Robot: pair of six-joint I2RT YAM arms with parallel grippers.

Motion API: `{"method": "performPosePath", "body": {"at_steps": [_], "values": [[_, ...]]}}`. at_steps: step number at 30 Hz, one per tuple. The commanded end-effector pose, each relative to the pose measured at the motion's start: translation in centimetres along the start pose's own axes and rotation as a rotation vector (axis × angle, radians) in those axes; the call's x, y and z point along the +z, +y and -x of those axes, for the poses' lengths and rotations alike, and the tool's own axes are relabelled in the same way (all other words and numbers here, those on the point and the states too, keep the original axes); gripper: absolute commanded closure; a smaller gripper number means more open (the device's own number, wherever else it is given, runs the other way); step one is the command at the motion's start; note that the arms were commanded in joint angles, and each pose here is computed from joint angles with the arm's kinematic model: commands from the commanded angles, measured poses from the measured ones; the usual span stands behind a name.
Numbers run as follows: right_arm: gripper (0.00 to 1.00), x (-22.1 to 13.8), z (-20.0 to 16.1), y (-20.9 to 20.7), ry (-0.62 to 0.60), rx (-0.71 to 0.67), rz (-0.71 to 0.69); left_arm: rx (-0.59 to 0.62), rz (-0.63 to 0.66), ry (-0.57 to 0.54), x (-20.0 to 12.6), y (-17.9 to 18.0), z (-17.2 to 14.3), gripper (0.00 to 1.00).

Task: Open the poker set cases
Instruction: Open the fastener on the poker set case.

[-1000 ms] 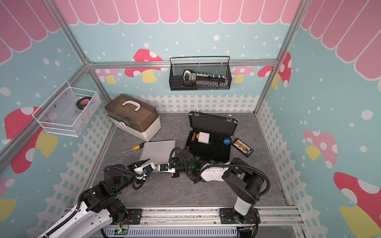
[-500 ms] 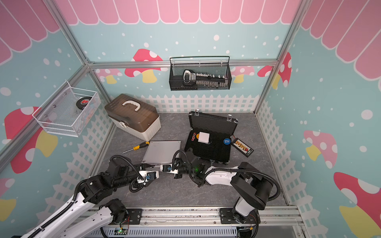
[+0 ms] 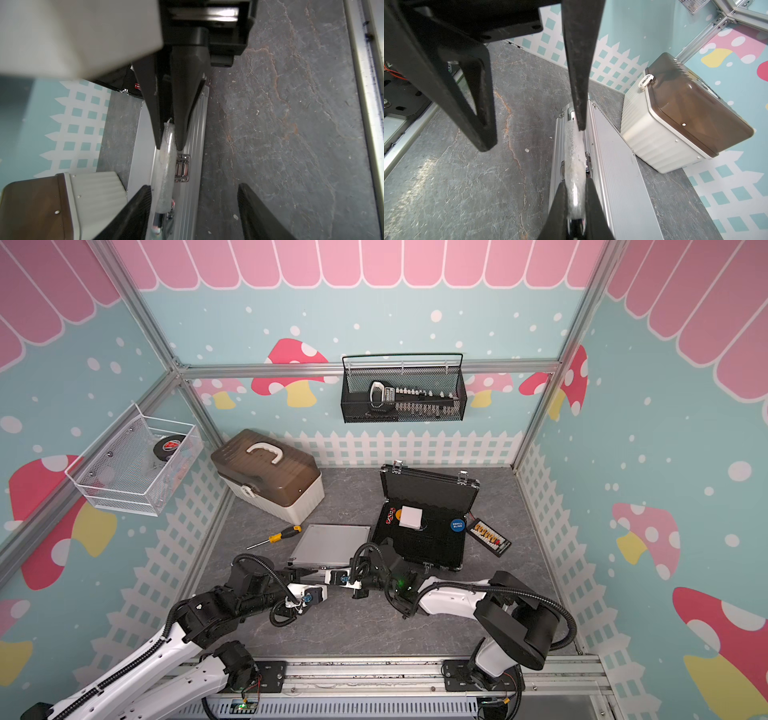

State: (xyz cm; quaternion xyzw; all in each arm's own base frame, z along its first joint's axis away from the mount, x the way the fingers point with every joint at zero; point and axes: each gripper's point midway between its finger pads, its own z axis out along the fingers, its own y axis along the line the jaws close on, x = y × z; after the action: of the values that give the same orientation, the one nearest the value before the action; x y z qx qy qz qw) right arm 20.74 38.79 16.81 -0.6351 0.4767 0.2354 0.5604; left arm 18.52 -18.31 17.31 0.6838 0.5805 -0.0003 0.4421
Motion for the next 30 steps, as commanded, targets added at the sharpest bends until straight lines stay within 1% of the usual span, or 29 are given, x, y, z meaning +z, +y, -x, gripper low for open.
{"method": "performPosePath", "body": {"at_steps": [1, 4, 9, 16, 21, 25, 28, 30], "values": [[1.00, -1.4, 5.0, -1.9, -0.159, -0.101, -0.067, 0.074, 0.056, -0.003, 0.7, 1.4, 0.3, 0.34], [1.00, -1.8, 5.2, -2.2, -0.159, -0.112, -0.082, 0.094, 0.001, 0.034, 1.2, 0.7, -0.2, 0.34], [1.00, -2.0, 5.5, -2.4, -0.153, -0.128, -0.082, 0.095, -0.046, 0.074, 1.7, -0.1, -1.0, 0.34], [1.00, -2.2, 6.4, -2.7, -0.173, -0.119, -0.084, 0.096, -0.096, 0.125, 2.5, -0.4, -1.7, 0.34], [1.00, -2.7, 6.8, -3.1, -0.199, -0.124, -0.124, 0.096, -0.112, 0.140, 2.9, -0.6, -2.0, 0.34], [1.00, -2.9, 7.0, -3.2, -0.219, -0.131, -0.138, 0.048, -0.082, 0.134, 3.0, 0.0, -1.7, 0.34], [1.00, -2.9, 7.4, -3.0, -0.253, -0.123, -0.136, -0.012, -0.016, 0.092, 2.0, 1.4, -1.0, 0.34], [1.00, -3.0, 7.9, -3.0, -0.285, -0.119, -0.136, -0.023, 0.014, 0.080, 1.4, 1.9, -0.9, 0.34]]}}
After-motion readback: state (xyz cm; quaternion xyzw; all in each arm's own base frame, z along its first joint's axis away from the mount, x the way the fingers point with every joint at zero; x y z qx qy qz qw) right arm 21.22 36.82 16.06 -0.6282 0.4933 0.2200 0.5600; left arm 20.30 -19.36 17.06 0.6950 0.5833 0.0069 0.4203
